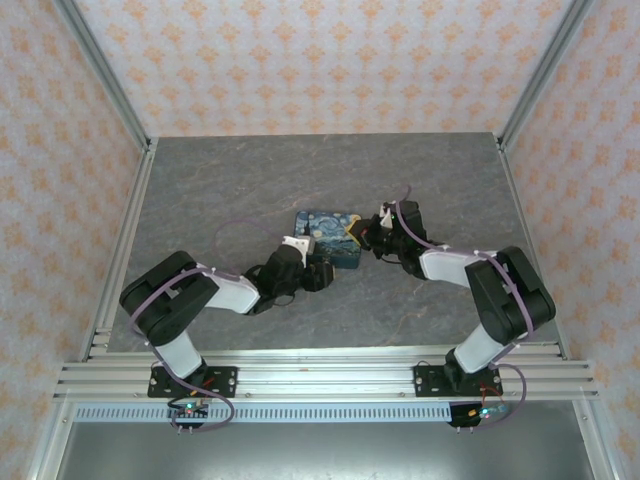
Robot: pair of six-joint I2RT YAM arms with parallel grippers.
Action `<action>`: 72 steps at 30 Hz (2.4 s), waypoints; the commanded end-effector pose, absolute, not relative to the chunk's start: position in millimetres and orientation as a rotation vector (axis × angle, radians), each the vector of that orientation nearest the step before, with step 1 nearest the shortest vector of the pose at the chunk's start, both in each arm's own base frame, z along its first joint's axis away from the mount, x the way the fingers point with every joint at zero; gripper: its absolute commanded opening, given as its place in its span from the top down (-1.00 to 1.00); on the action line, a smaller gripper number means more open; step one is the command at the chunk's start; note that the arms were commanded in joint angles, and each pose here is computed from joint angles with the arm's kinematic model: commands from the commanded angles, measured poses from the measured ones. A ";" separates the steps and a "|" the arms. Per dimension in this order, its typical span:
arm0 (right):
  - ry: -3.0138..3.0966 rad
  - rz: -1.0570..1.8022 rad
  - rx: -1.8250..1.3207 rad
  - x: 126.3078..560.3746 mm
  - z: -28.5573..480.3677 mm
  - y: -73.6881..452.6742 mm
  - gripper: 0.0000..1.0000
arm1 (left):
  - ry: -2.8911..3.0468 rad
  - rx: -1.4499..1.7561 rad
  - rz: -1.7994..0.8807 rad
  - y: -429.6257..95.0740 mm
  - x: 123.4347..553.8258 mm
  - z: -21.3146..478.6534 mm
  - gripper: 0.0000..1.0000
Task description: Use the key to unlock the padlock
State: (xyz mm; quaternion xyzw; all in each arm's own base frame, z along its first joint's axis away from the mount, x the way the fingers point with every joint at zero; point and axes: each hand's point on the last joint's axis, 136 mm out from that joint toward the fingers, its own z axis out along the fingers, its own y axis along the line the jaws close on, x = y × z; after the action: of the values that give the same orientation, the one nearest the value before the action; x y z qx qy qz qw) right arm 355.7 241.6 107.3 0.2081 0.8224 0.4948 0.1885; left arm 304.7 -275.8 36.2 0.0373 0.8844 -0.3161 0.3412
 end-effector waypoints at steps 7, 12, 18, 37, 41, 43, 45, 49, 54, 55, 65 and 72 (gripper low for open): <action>2.317 1.383 0.566 365.1 105.1 240.9 1.00 | 2.276 0.169 -0.859 -306.7 319.4 32.6 -0.19; 2.329 1.375 0.576 365.4 99.3 239.4 1.00 | 2.267 0.190 -0.906 -321.3 321.4 35.6 -0.18; 2.335 1.375 0.584 365.5 95.3 239.3 1.00 | 2.206 0.139 -0.993 -326.1 322.8 50.5 -0.17; 2.335 1.381 0.588 366.7 94.8 240.4 1.00 | 2.093 -0.207 -1.095 -307.0 333.0 49.9 -0.18; 2.340 1.381 0.587 365.8 93.3 240.6 1.00 | 2.069 -0.273 -1.148 -305.3 332.0 43.9 -0.18; 2.342 1.382 0.589 365.6 92.4 240.6 1.00 | 2.062 -0.275 -1.177 -308.6 331.3 44.8 -0.17; 2.341 1.381 0.590 365.8 92.4 240.4 1.00 | 2.046 -0.267 -1.212 -311.7 330.2 50.2 -0.14; 2.337 1.384 0.592 366.0 93.6 240.4 1.00 | 2.007 -0.282 -1.244 -308.5 324.4 64.1 -0.10; 2.335 1.386 0.591 366.5 93.8 240.6 1.00 | 2.001 -0.282 -1.207 -308.6 319.4 71.7 -0.11; 2.334 1.386 0.591 366.7 93.8 240.6 1.00 | 1.999 -0.289 -1.212 -309.3 320.6 70.5 -0.11; 2.330 1.388 0.595 364.3 93.8 239.6 1.00 | 2.018 -0.382 -1.154 -305.5 331.6 40.4 -0.10; 2.326 1.395 0.593 365.0 96.3 240.4 1.00 | 2.027 -0.467 -1.054 -289.4 336.3 29.9 -0.05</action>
State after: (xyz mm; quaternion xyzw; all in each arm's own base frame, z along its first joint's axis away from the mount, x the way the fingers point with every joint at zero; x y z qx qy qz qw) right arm 366.7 241.8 103.9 0.2062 0.8193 0.5007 0.1884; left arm 331.9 -306.3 52.8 -0.1531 0.7811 -0.4668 0.3856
